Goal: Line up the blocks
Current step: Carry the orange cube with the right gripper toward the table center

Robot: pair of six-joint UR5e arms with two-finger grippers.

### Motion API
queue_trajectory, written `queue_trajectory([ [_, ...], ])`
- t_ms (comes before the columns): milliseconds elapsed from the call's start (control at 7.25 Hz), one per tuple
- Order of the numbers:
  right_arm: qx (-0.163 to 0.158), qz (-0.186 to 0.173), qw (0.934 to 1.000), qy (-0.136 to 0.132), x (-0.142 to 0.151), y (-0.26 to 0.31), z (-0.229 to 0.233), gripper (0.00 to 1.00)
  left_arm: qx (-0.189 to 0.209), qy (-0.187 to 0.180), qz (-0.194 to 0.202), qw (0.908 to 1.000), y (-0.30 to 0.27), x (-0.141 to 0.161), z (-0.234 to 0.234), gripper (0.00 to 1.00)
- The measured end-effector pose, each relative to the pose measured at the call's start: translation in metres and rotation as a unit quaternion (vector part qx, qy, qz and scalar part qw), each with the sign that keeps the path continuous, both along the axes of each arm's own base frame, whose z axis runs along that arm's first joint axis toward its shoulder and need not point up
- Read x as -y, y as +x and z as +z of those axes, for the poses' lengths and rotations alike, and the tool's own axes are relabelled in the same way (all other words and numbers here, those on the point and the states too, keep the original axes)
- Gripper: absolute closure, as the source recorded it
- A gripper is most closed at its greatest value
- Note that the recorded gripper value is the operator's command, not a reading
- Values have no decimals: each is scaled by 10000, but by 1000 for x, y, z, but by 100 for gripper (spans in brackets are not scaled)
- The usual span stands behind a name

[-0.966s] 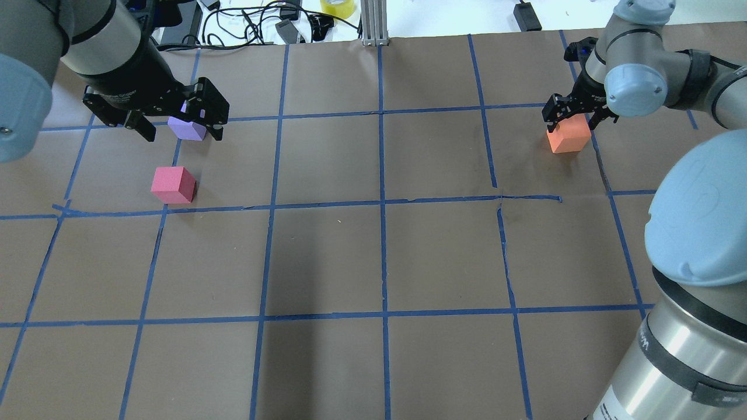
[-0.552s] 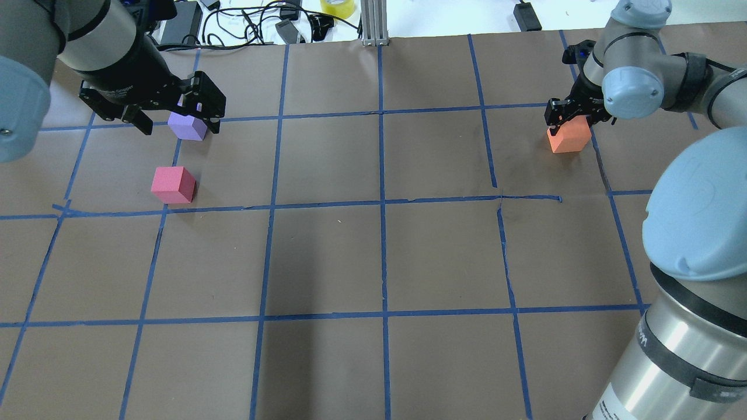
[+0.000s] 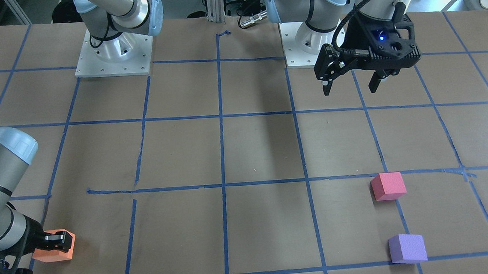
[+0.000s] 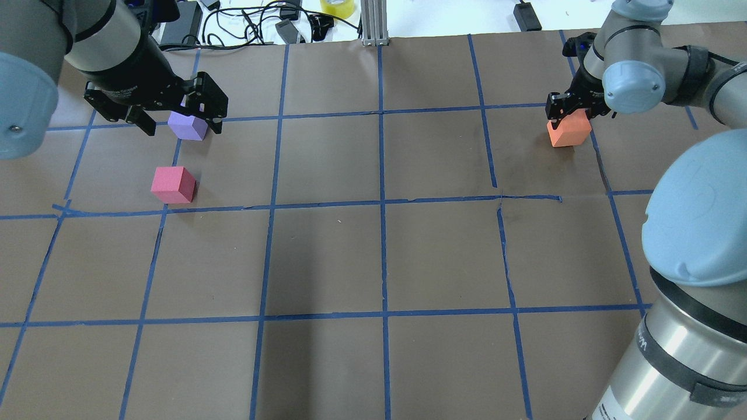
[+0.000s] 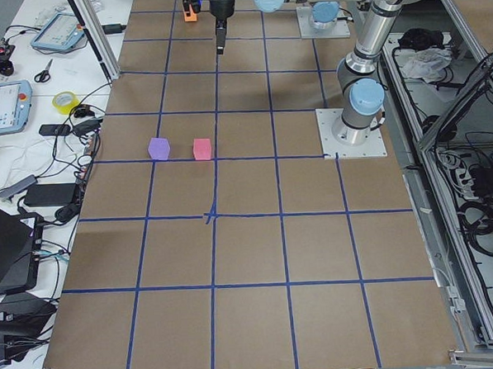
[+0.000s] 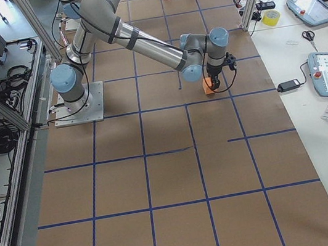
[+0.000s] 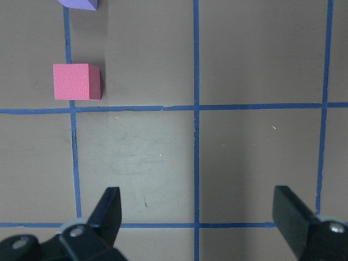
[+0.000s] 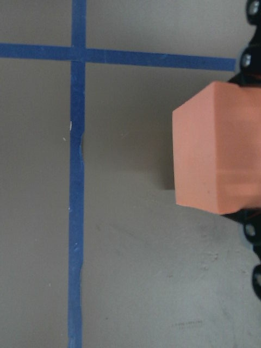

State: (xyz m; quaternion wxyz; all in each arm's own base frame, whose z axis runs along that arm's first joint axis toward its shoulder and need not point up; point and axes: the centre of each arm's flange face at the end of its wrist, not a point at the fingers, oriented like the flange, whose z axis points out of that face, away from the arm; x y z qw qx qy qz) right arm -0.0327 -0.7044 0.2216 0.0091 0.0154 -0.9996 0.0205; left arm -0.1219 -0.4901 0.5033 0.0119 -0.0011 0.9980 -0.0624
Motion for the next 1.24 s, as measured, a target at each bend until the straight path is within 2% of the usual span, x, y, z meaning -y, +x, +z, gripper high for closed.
queue_trajectory([
  [138, -30, 130, 9999, -98, 4, 21, 14, 63, 9, 1, -9, 10000, 1, 0, 0, 0],
  [414, -76, 415, 9989, -215, 10, 105, 38, 60, 19, -2, -14, 10000, 2, -1, 1, 0],
  [552, -57, 442, 9986, -278, 8, 152, 45, 60, 23, -7, -8, 10000, 3, -1, 1, 0],
  [966, 18, 355, 9986, -401, -2, 294, 40, 57, 60, -20, -53, 10000, 17, 0, 4, 0],
  [1241, 22, 88, 9989, -462, -11, 383, 28, 57, 101, -19, -149, 9998, 37, 3, 5, 0],
])
